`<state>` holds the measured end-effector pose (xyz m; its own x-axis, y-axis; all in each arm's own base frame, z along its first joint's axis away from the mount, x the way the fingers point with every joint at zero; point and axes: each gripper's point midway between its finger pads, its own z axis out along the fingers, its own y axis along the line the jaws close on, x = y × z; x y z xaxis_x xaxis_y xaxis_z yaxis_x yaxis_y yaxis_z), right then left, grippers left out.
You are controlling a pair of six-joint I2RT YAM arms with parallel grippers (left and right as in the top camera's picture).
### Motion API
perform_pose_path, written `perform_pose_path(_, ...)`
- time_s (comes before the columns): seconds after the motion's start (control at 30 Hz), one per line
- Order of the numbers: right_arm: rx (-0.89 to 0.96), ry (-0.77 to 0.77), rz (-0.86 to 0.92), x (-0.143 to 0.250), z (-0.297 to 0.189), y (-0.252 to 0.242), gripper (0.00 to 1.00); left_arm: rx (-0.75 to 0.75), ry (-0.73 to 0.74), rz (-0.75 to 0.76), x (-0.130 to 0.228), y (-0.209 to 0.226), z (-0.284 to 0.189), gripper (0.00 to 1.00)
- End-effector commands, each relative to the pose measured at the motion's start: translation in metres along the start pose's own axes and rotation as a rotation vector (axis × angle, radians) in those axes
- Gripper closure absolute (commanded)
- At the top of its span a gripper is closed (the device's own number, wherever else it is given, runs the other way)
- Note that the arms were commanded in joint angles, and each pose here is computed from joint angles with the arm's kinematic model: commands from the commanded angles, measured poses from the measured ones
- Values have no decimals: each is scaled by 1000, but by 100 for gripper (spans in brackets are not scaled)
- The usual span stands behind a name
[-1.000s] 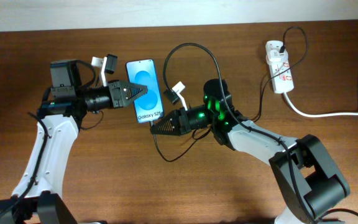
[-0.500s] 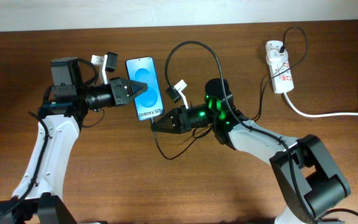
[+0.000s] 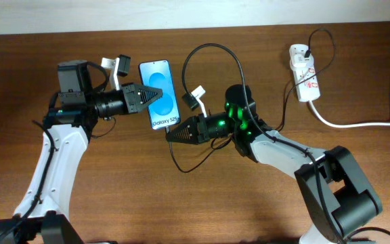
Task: Plug charger to phone and switch on socket
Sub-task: 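Push the plug into the port while the left gripper holds the phone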
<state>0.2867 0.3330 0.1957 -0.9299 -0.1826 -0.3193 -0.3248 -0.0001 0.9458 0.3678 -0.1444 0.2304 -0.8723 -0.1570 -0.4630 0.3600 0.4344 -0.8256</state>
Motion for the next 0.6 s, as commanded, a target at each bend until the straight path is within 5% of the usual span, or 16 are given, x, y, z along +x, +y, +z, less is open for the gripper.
perform_pose_path(0.0,126,-587,-298,-149,-68,60,96,187,255,-175,83,-27,31,100)
perform_pose_path(0.27,146,-549,-282,-147,-74,53,96,200,276,-169,89,-31,34,100)
perform_pose_path(0.57,183,-453,-191,-129,-67,31,89,170,100,-156,38,-9,8,100)
